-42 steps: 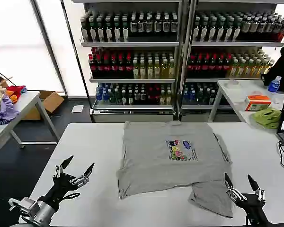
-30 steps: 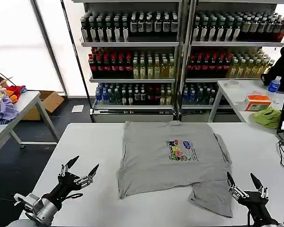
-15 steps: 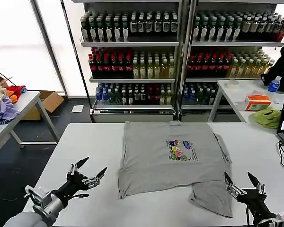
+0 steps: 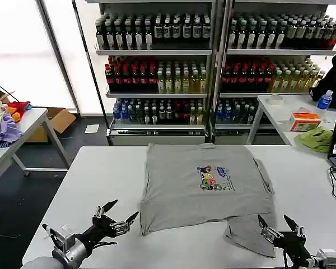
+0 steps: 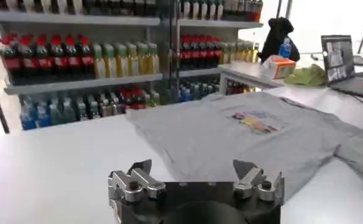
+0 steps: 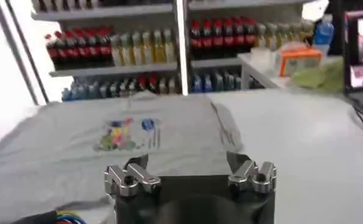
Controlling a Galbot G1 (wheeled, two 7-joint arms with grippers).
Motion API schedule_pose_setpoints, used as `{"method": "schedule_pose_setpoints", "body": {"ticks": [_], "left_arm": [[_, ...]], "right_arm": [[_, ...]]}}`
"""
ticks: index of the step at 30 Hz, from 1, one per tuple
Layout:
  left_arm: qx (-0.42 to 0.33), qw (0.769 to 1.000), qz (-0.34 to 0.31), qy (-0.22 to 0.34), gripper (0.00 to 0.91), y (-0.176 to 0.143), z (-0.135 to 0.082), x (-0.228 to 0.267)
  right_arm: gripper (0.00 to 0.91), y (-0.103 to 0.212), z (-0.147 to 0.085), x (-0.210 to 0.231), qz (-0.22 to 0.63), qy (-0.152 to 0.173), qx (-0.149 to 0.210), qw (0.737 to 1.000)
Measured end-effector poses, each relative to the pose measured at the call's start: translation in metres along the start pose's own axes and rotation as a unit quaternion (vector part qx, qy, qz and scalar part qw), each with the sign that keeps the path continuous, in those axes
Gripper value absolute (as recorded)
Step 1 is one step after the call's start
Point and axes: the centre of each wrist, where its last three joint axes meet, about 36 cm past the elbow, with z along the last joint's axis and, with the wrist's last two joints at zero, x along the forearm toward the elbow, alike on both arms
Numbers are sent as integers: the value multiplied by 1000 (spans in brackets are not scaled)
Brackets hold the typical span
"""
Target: Fold and organize the clothes.
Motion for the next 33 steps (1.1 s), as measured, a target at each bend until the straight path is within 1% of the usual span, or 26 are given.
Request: {"method": "schedule_pose_setpoints", "body": {"ticks": [6, 13, 15, 16, 17, 18, 19, 20, 23, 33], "left_arm": [[8, 1000, 7, 12, 907, -11, 7, -13], [14, 999, 10, 28, 907, -22, 22, -24], [14, 999, 10, 30, 907, -24, 26, -26], [14, 999, 10, 30, 907, -26, 28, -27], [15, 999, 11, 30, 907, -28, 29, -28], [15, 999, 10, 31, 907, -30, 30, -29], [16, 999, 11, 31, 907, -32, 31, -29], [16, 999, 12, 31, 907, -34, 32, -30], [17, 999, 11, 29, 907, -40, 33, -32], [16, 999, 10, 33, 907, -57, 45, -40]], "right_arm": [[907, 2, 11, -2, 12, 27, -17, 999], [907, 8, 22, -3, 8, 48, -23, 999], [695, 9, 23, -4, 7, 52, -23, 998], [564, 10, 25, -4, 6, 54, -22, 998], [464, 10, 26, -4, 6, 56, -22, 998], [242, 11, 27, -4, 5, 59, -22, 998], [151, 11, 28, -4, 5, 61, -20, 998], [40, 12, 30, -4, 4, 64, -19, 998], [0, 13, 32, -5, 4, 68, -16, 998], [0, 16, 40, -5, 1, 78, -12, 997]]}}
